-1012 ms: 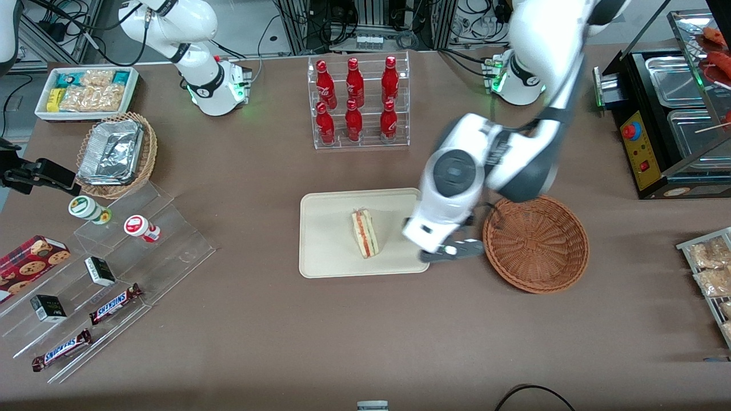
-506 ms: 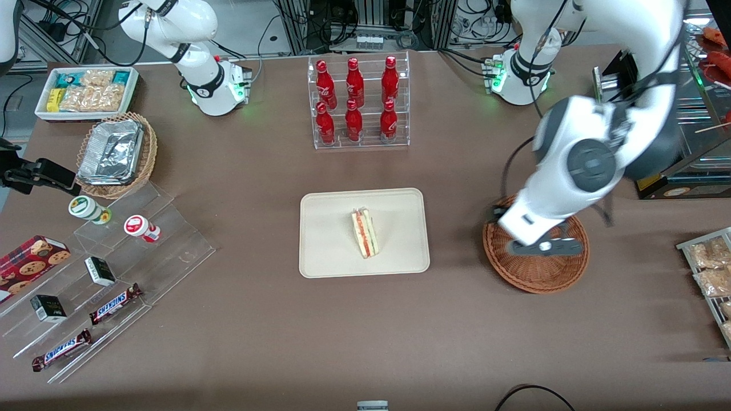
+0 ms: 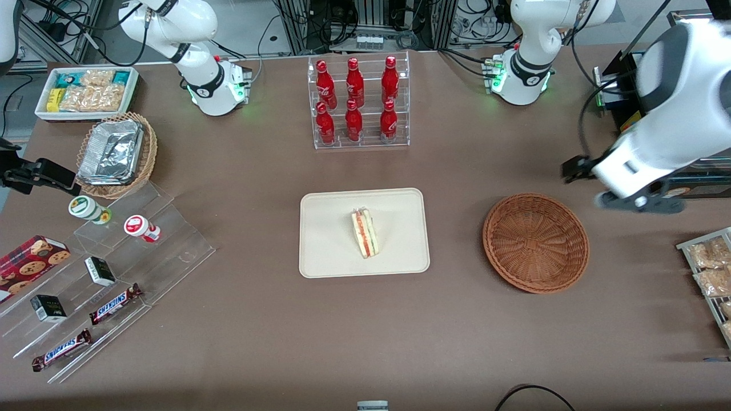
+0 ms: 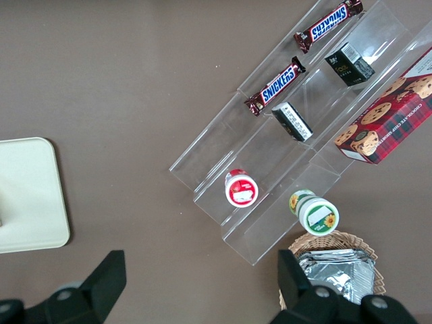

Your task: Place sandwich from basket to tray

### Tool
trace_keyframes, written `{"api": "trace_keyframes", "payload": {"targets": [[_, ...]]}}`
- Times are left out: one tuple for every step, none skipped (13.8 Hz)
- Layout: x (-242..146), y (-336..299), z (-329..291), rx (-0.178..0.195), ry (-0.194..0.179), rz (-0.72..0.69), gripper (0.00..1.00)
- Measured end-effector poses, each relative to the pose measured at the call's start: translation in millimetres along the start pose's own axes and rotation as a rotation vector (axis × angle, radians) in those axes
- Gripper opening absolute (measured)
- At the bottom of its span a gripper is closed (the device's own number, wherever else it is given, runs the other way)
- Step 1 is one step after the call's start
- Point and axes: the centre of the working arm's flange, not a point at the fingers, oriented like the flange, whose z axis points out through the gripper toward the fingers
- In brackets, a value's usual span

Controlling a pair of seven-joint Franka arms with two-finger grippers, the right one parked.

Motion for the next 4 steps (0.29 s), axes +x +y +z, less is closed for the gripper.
{"api": "trace_keyframes", "payload": {"targets": [[-11, -11, -11, -0.002, 0.006, 0.001, 1.0], [-21, -21, -22, -0.003, 0.018, -0.004, 1.0], [-31, -28, -31, -0.003, 0.027, -0.015, 1.0], [-39, -33, -39, -0.003, 0.035, -0.025, 1.0]]}}
